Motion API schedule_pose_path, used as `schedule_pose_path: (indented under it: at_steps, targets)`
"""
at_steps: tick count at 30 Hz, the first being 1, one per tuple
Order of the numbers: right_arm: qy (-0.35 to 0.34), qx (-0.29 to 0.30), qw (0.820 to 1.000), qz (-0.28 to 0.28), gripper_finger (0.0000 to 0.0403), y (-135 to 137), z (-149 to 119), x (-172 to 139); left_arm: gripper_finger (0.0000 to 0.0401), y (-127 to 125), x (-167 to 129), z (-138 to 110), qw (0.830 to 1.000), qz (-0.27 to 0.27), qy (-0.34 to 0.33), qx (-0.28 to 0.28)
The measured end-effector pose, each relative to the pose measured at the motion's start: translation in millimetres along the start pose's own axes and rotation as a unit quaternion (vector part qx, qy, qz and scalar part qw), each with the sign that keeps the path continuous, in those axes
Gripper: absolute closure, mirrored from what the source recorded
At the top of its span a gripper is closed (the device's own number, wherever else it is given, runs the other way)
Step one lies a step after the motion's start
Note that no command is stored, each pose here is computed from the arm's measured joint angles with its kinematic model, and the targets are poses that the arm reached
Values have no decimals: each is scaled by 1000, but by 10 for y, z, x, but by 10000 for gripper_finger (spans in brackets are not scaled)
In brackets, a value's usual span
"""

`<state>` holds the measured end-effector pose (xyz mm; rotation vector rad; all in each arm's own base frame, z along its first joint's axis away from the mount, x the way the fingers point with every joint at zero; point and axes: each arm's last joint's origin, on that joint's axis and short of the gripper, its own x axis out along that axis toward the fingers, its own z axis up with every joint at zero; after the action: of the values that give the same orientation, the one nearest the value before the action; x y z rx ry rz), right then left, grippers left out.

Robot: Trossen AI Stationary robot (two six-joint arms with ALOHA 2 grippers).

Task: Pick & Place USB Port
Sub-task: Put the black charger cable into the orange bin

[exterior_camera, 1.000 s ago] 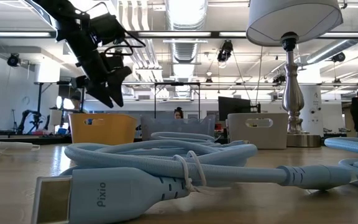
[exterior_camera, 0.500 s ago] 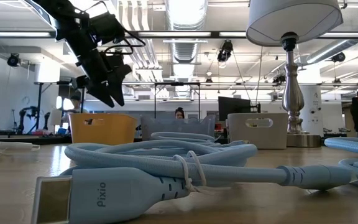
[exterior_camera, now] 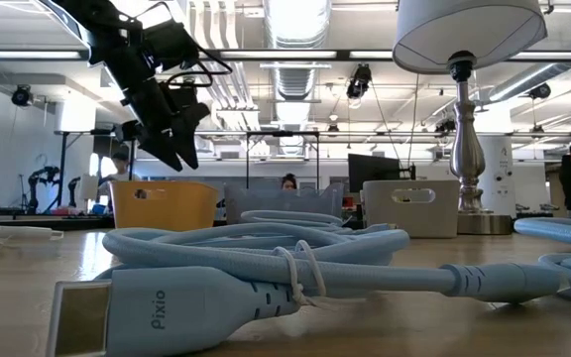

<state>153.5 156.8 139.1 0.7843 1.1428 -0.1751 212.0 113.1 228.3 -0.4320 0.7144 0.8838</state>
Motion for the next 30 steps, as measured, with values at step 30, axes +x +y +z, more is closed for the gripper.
schedule_pose_path:
  at_steps: [30]
  targets:
    - [-29, -38, 999, -6, 392, -83, 149, 49, 190, 0, 0, 0, 1000, 0, 0, -1]
